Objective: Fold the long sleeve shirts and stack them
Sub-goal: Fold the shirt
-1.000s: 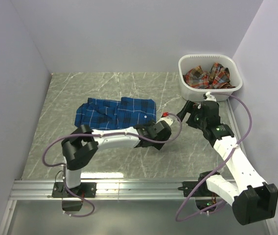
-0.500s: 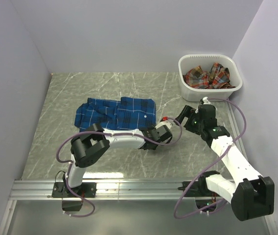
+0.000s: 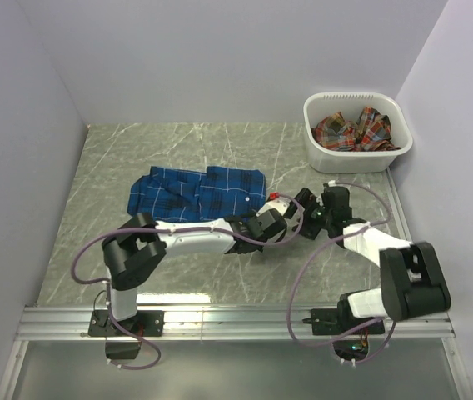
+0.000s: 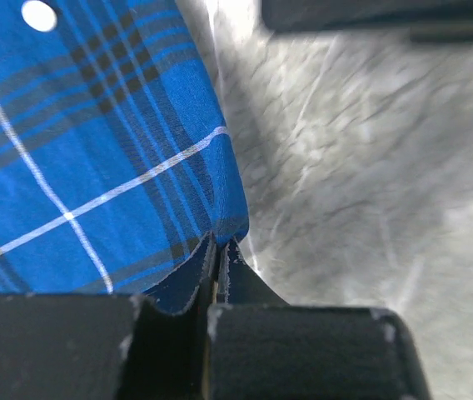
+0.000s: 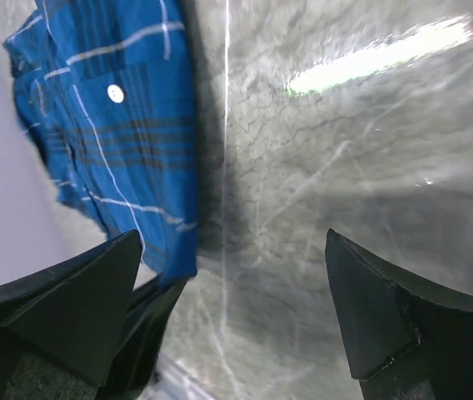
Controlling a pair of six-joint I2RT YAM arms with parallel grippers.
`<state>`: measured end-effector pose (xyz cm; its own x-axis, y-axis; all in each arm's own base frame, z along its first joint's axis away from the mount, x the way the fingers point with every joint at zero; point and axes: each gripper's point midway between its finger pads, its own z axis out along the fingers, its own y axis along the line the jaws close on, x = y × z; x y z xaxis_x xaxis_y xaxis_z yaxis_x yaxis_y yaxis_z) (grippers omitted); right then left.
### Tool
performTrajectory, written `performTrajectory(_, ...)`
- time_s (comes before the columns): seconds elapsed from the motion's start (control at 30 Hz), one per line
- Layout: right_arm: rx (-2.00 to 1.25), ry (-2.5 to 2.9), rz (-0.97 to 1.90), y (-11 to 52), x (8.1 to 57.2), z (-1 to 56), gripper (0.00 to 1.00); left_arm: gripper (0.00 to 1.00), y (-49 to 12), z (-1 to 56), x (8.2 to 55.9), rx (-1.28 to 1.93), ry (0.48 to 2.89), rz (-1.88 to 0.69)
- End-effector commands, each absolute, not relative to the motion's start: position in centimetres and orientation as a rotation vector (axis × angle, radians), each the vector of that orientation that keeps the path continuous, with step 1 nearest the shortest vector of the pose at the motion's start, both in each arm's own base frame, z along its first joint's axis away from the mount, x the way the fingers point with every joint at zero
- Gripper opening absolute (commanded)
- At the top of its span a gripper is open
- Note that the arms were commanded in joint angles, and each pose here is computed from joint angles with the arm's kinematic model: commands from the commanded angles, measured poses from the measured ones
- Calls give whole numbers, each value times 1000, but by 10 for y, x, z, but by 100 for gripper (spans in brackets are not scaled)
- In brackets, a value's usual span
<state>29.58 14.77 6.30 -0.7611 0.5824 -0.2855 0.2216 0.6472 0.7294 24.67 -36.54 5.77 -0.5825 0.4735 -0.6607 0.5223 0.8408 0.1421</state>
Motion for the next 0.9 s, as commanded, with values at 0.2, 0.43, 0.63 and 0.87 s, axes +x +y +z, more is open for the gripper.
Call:
performTrajectory(0.2, 592, 2289, 1389, 212, 321, 63, 97, 0, -383, 91, 240, 616, 2274, -327)
performTrajectory(0.43, 539, 2325, 1379, 239, 333, 50, 92, 1, -394, 100, 234, 595, 2283, -425)
performTrajectory(0.63, 551, 2314, 1364, 248, 342, 38, 84, 1, -407, 103, 225, 594, 2296, -526)
performTrajectory(0.87, 538, 2307, 1331, 249, 349, 26, 58, 7, -413, 113, 218, 573, 2304, -615)
